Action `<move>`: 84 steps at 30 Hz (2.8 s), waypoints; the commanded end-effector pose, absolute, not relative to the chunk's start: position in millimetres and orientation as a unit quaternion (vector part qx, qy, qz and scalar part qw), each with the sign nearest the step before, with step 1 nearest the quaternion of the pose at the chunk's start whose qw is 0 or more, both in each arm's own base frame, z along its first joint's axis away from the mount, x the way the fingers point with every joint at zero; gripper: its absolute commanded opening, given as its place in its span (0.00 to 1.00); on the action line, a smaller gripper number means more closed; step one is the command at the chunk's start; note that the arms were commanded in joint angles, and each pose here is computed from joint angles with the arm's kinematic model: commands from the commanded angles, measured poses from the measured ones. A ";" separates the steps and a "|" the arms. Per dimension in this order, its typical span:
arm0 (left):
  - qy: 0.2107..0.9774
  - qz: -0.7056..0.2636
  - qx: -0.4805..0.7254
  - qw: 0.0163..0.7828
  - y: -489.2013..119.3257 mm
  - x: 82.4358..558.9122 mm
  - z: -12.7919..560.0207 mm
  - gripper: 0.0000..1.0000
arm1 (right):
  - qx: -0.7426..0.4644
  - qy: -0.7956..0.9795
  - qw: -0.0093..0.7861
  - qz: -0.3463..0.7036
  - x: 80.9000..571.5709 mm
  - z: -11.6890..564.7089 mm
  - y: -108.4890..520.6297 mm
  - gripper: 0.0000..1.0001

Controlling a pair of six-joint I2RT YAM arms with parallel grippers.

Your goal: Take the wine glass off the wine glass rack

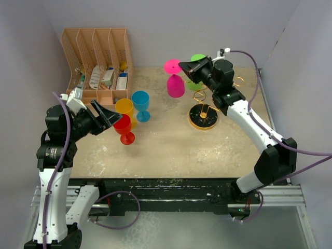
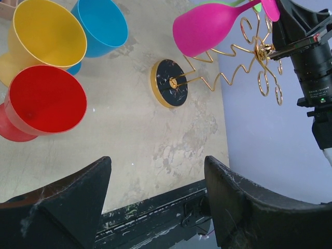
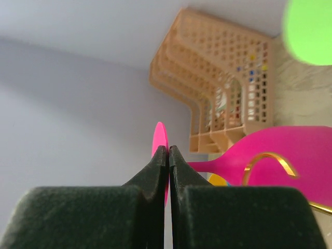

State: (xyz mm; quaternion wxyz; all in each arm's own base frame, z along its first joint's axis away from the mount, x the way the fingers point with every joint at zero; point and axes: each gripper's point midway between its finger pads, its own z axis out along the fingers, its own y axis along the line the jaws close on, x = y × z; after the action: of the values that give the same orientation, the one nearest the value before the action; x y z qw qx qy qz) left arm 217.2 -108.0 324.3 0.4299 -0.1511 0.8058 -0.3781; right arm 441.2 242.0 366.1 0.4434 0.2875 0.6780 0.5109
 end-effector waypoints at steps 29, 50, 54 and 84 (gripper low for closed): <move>0.773 -0.460 -0.152 0.409 -128.7 185.0 367.3 0.73 | -0.348 0.567 0.703 0.250 216.1 401.2 281.9 0.00; 0.722 -0.615 -0.130 0.290 -165.6 157.0 392.7 0.71 | -0.455 0.274 0.844 -0.077 124.0 391.3 349.3 0.00; 0.725 -0.614 -0.123 0.285 -167.1 151.5 390.2 0.70 | -0.428 0.256 0.861 -0.100 123.3 401.1 348.6 0.00; 0.719 -0.641 -0.118 0.239 -175.5 150.1 372.3 0.65 | -0.465 0.174 0.862 -0.104 102.7 405.4 387.9 0.00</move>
State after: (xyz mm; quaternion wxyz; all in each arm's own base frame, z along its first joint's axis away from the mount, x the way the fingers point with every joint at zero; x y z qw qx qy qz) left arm 154.1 -171.7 363.8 0.2400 -0.1396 0.7313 -0.6230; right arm 109.3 392.1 365.1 0.8273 -0.5163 0.1853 -0.1213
